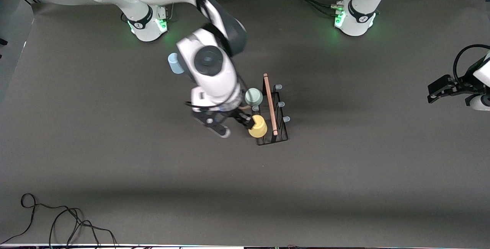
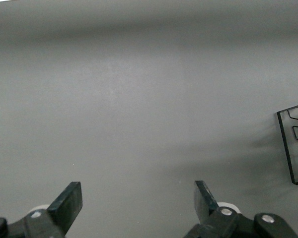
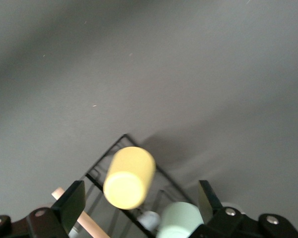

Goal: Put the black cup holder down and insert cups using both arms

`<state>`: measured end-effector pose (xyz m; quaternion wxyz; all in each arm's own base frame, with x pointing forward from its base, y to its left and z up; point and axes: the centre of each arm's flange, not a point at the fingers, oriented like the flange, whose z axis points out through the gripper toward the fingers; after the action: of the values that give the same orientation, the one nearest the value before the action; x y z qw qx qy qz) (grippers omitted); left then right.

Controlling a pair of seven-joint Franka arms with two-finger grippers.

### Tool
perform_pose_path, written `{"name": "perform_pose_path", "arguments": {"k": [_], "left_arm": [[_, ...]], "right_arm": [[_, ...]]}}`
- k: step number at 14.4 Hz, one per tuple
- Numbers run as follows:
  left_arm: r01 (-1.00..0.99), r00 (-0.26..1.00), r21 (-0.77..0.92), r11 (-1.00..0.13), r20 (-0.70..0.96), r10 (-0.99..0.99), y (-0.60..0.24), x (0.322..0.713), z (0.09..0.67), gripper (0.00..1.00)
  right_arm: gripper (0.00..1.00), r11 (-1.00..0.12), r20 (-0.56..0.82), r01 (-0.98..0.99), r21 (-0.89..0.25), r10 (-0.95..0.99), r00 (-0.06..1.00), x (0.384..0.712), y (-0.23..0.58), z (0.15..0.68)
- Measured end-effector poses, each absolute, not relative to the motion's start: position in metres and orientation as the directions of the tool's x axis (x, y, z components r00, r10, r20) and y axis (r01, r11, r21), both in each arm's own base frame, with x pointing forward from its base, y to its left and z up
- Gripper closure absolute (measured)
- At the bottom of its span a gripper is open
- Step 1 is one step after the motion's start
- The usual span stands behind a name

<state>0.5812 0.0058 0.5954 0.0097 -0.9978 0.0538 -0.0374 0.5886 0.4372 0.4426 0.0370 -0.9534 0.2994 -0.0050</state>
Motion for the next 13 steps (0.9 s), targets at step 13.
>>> {"name": "perform_pose_path", "arguments": {"k": [13], "left_arm": [[-0.108,0.991,-0.024,-0.994,0.077,-0.109,0.005,0.582,0.596,0.0]], "right_arm": [[0.0,-0.983,-0.121,-0.173,0.056,-0.178,0.977,0.609,0.09,0.606]]}}
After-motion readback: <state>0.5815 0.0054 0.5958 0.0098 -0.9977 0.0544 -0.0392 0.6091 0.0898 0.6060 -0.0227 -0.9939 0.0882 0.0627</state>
